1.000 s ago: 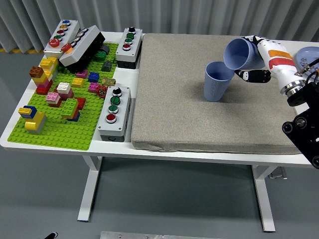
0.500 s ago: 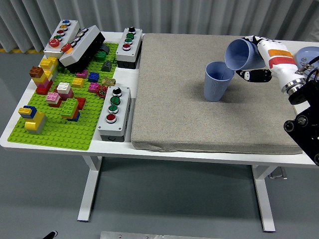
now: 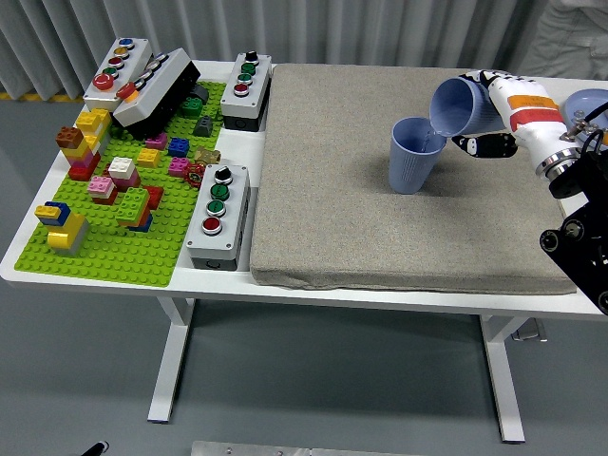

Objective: Pick cup pour cup place

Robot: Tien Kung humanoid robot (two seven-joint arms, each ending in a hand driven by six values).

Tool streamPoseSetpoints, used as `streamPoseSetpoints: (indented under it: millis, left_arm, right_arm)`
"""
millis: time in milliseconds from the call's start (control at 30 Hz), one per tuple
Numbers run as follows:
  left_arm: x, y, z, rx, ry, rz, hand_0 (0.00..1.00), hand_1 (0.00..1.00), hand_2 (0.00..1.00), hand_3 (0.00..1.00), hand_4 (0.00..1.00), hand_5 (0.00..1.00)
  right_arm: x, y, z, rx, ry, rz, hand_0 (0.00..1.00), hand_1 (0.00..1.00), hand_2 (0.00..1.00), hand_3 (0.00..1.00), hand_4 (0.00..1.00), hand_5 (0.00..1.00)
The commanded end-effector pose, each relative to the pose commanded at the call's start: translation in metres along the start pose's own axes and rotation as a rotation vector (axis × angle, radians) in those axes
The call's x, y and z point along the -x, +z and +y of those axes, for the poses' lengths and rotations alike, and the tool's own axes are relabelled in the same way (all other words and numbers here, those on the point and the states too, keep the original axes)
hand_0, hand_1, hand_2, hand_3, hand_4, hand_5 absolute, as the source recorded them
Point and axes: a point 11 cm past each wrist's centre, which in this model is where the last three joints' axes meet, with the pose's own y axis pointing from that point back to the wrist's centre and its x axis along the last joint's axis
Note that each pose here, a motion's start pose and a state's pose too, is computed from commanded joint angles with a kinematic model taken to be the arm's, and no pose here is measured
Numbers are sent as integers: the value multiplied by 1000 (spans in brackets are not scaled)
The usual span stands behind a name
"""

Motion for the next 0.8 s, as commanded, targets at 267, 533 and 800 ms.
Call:
streamPoseSetpoints:
  millis: [267, 533, 800]
  left_arm:
    - [-1, -1, 0, -2, 1, 0, 806, 753, 815, 722, 518, 998]
    - [-1, 0, 0, 0, 1, 1, 806, 753, 815, 722, 519, 998]
    - [-1, 0, 0, 1, 1, 3, 806, 753, 815, 723, 519, 998]
  right_arm:
    - [-1, -2, -2, -8, -6, 35, 736, 623, 482, 526, 684, 192]
    - [-2, -4, -3, -5, -2, 54, 739, 626, 482, 526, 684, 191]
    - [-4, -5, -5, -6, 3, 88, 743, 628, 482, 526, 685, 189]
